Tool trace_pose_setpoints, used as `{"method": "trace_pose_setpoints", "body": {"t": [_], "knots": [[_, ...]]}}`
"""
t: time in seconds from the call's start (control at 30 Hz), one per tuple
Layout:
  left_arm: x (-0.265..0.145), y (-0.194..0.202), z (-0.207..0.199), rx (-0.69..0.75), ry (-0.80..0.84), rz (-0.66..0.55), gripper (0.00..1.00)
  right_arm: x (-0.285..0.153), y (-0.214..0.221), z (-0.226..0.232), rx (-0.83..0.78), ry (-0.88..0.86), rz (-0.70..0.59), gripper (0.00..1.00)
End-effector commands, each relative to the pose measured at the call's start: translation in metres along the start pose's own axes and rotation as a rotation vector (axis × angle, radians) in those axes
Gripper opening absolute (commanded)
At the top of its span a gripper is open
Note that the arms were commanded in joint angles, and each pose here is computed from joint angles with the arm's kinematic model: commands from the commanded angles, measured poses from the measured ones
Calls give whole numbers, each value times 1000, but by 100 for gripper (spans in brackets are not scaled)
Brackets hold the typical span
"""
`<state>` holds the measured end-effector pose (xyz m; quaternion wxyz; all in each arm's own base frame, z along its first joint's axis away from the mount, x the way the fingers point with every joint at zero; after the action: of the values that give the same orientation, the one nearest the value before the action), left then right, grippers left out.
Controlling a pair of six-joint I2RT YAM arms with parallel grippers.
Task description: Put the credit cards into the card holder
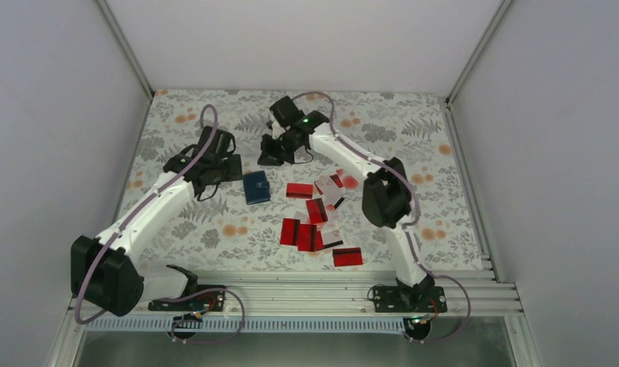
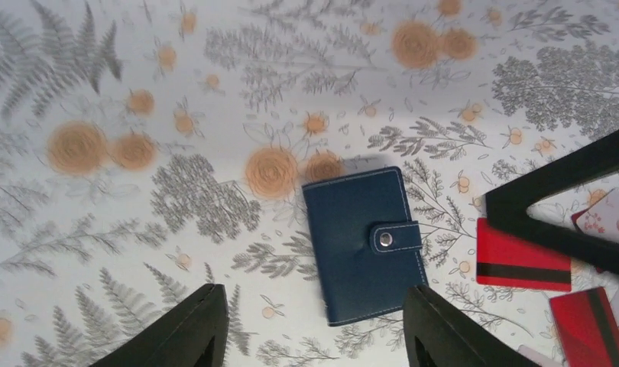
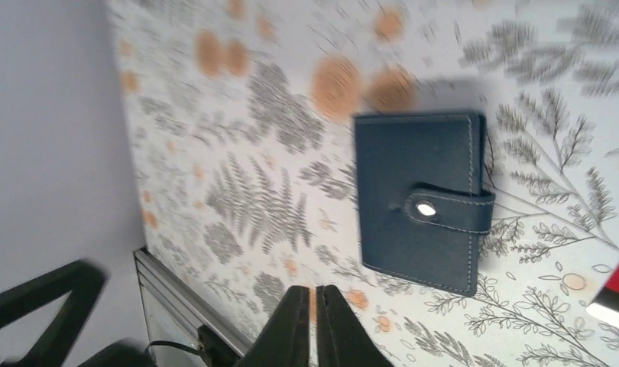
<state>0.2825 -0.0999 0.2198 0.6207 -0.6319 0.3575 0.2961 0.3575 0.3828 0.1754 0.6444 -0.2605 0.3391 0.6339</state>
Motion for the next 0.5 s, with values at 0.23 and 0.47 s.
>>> {"method": "trace_pose_setpoints", "body": {"t": [0.23, 0.47], "knots": [[-120, -71, 25, 37, -174, -466, 99, -202, 20, 50, -417, -49, -692, 83], [-196, -93, 37, 67, -239, -714, 100, -305, 57, 43, -463, 7, -1103, 99]]}}
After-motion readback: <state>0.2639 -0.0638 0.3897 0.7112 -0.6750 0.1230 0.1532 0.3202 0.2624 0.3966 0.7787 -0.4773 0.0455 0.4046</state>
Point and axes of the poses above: each gripper's point midway between its finger pads, its own x axis out along the fingers, its own z axis along the line the jaws close on, y = z × x, the point moved 7 cm from there along -x, back along the fingers, and after that the axes turned 9 degrees about x, right-handed, at the moved point
